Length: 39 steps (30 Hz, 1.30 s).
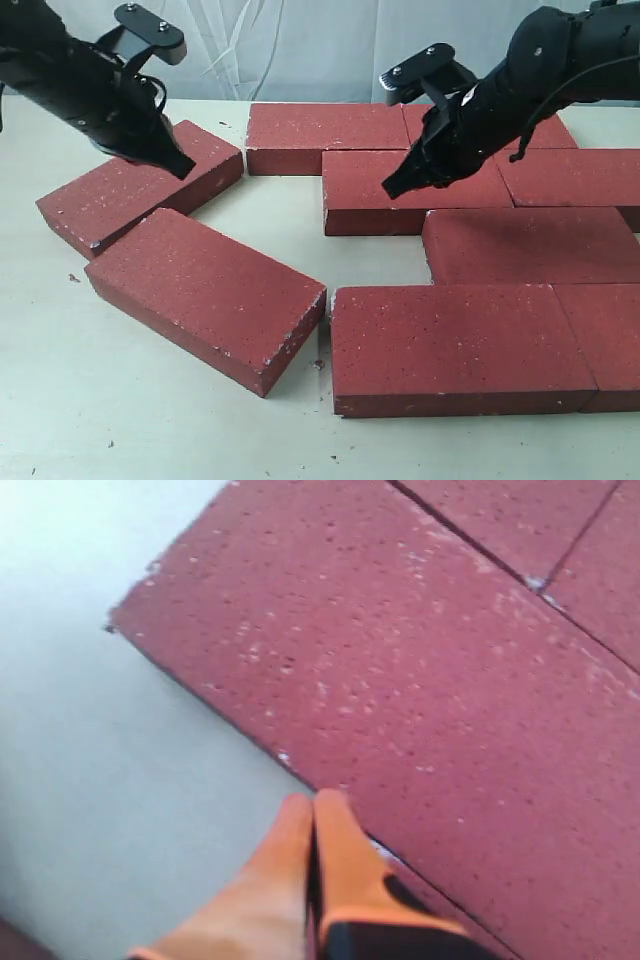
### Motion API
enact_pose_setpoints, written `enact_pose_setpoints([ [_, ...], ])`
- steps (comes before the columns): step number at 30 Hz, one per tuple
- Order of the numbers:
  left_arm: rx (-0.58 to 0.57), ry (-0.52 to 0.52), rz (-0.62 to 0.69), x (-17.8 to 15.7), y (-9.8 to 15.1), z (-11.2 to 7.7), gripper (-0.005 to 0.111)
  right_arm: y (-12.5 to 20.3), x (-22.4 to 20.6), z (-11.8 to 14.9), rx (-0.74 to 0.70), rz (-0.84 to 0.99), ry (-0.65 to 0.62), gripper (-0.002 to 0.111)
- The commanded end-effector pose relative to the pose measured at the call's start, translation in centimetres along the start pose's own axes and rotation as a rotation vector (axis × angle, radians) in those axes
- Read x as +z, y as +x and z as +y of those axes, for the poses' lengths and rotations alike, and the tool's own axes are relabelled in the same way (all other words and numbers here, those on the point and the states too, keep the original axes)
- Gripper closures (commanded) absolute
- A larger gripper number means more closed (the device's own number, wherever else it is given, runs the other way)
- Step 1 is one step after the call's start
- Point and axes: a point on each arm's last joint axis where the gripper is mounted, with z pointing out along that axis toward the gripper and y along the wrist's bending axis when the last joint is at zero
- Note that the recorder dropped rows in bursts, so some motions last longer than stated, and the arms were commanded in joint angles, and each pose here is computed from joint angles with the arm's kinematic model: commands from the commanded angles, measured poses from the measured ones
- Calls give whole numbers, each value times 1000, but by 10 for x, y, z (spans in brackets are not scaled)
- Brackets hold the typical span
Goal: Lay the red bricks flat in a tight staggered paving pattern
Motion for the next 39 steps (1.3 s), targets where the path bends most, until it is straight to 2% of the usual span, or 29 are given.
enact_pose_setpoints([
  [1, -41, -18, 49, -4, 26, 7, 107, -9, 0, 33, -143, 7, -59, 109],
  [4, -76, -44, 108, -1, 49, 22, 107, -9, -2, 56, -226, 72, -134, 109],
  [8, -146, -84, 87, -4, 58, 41, 107, -9, -9, 87, -282, 171, -266, 109],
  [12, -149, -89, 81, -4, 58, 42, 107, -9, -11, 114, -382, 178, -360, 109],
  [19, -119, -93, 77, -4, 57, 42, 107, -10, -18, 187, -648, 101, -536, 109],
  [22, -119, -95, 74, -4, 57, 43, 107, -6, -21, 213, -787, 81, -574, 109],
  [24, -119, -96, 73, -4, 57, 43, 107, -3, -23, 225, -831, 83, -584, 109],
  [30, -134, -117, 34, -4, 54, 45, 107, 1, -24, 251, -892, 56, -591, 109],
  [39, -134, -117, 34, -4, 54, 45, 107, 6, 16, 256, -895, 149, -599, 109],
])
